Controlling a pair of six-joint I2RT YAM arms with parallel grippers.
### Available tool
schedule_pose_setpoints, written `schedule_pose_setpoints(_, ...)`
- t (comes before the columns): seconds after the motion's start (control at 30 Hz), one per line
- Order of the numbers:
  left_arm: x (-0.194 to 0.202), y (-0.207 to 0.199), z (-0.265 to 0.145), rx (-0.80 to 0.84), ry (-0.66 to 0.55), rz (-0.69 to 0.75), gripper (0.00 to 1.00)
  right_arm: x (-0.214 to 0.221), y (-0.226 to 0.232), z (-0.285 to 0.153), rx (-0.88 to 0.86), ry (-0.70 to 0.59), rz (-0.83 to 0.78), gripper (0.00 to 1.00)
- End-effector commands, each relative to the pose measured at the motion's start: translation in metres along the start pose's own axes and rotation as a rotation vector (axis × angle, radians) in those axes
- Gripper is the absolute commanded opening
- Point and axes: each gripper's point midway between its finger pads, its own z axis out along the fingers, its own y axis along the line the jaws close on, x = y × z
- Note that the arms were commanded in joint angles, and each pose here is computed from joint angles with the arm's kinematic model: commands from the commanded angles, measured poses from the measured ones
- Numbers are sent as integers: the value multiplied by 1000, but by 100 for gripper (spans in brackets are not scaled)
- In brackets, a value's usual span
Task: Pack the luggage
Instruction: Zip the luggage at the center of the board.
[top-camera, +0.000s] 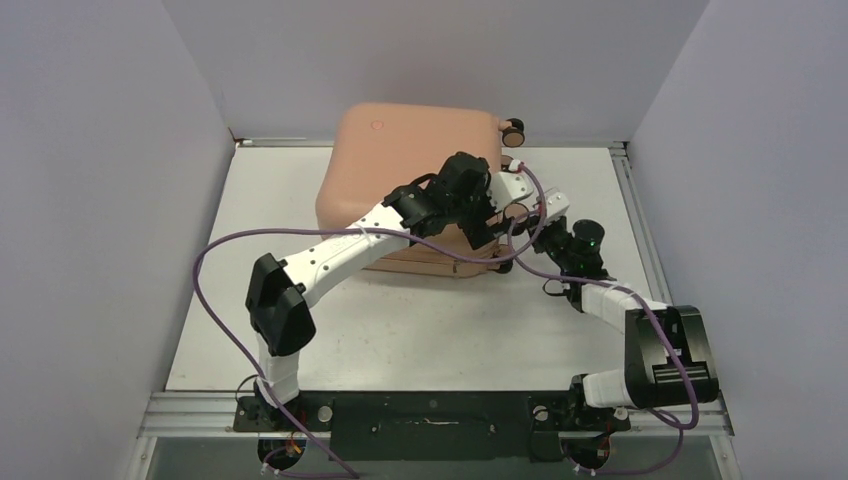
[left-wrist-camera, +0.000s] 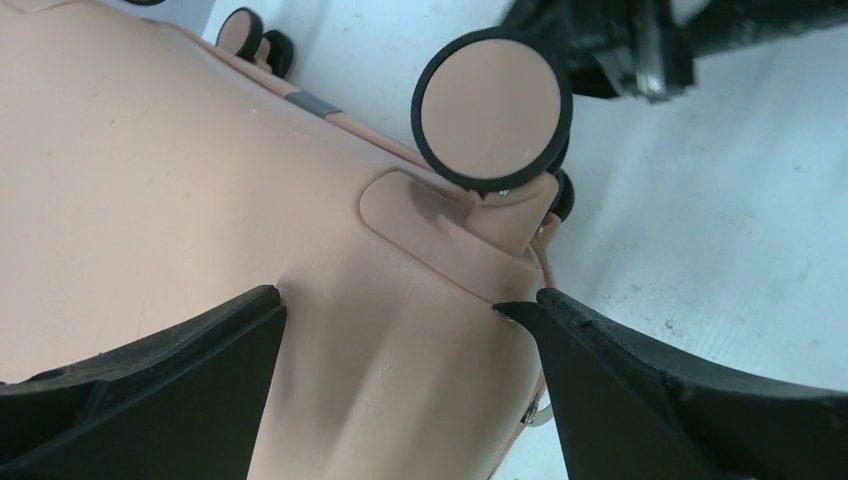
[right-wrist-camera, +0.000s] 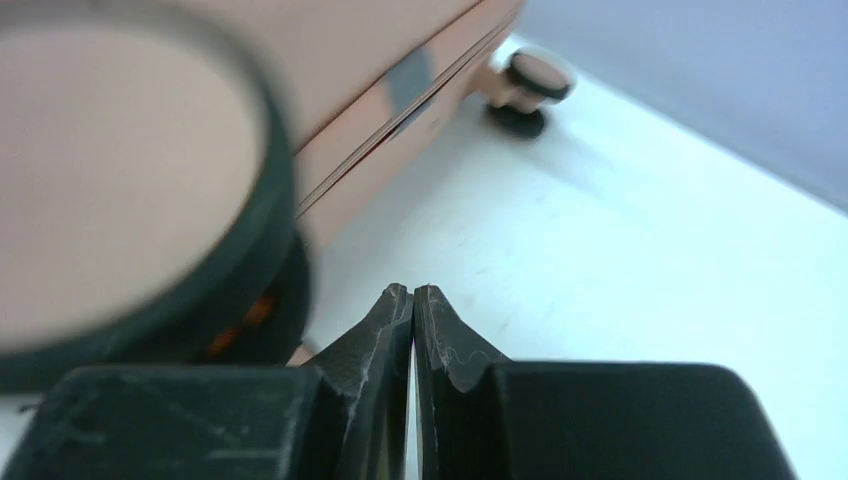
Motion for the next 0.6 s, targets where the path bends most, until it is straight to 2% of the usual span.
schedule_pose_setpoints(0.0,-28,-15,-3,162,-78,1,96,-50,-52,8,207,-95,24,5)
schedule_pose_setpoints(0.17,-52,-14,-7,247,-158,-10,96,-60,-43,16,127,-119,106,5)
schedule_pose_setpoints(0.3,-64,-12,-6,286,-204,-28,96,-70,-30,17,-13,-134,191,5)
schedule_pose_setpoints(0.43,-62,-23,-15,368,-216,0,96,-66,-56,10,15,-75,320,5)
schedule_pose_setpoints(0.57,-44,-33,-10,368,-169,147,96,-61,-90,-19,56,-66,405,5)
